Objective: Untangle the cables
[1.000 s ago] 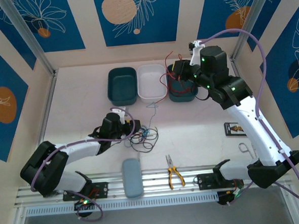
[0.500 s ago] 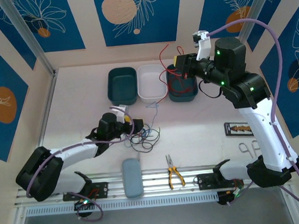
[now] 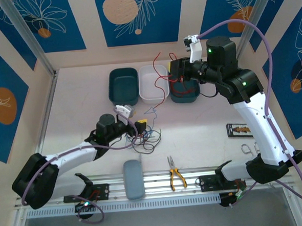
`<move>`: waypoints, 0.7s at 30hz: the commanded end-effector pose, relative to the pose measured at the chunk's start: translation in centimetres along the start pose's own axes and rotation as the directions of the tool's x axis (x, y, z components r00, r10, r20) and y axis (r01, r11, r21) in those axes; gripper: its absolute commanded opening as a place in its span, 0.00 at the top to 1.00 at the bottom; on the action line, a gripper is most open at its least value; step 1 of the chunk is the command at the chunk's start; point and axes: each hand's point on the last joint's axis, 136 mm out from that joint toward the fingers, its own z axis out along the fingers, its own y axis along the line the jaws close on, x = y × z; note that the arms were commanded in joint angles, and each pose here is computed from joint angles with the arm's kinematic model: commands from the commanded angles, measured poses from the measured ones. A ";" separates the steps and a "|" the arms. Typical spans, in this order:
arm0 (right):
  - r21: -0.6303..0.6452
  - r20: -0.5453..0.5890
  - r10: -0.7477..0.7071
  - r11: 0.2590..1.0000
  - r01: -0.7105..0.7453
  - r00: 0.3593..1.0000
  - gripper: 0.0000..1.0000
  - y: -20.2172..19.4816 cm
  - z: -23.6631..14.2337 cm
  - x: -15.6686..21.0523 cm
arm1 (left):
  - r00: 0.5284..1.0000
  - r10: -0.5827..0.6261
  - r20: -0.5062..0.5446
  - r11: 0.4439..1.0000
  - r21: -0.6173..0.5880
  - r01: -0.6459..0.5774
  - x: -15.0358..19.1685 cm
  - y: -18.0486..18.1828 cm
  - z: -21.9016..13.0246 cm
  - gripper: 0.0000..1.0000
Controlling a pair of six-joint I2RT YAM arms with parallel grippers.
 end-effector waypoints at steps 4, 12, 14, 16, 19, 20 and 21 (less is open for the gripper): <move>-0.099 0.007 -0.020 0.995 0.021 1.000 1.00 2.1 -0.7 -0.3 | 0.991 0.103 0.088 0.994 0.037 -0.107 -3.4 -0.9 1.8 0.24; -0.080 0.008 -0.018 0.997 0.018 1.000 1.00 1.8 -1.0 0.1 | 0.997 0.065 0.041 0.997 0.045 -0.067 -2.8 -0.7 3.1 0.55; -0.073 0.014 -0.018 0.997 0.019 1.000 1.00 1.6 -1.2 0.0 | 0.998 0.054 0.034 0.997 0.048 -0.055 -2.4 -0.7 3.0 0.64; -0.064 0.022 -0.023 0.998 0.024 1.000 1.00 1.4 -1.4 -0.1 | 0.999 0.042 0.018 0.998 0.038 -0.043 -1.8 -0.5 2.9 0.81; -0.021 0.029 -0.024 0.999 0.024 0.999 1.00 0.6 -1.5 -0.2 | 1.000 0.017 -0.001 1.000 -0.002 -0.017 -1.0 0.1 2.4 0.96; 0.001 0.036 -0.025 1.000 0.025 0.999 1.00 0.2 -1.6 -0.4 | 1.000 0.008 -0.006 1.000 -0.018 -0.008 -0.6 0.4 2.1 0.97; 0.024 0.039 -0.023 0.999 0.022 0.999 1.00 -0.3 -1.7 -0.4 | 1.000 -0.002 -0.010 0.999 -0.034 0.002 -0.3 0.7 1.8 0.97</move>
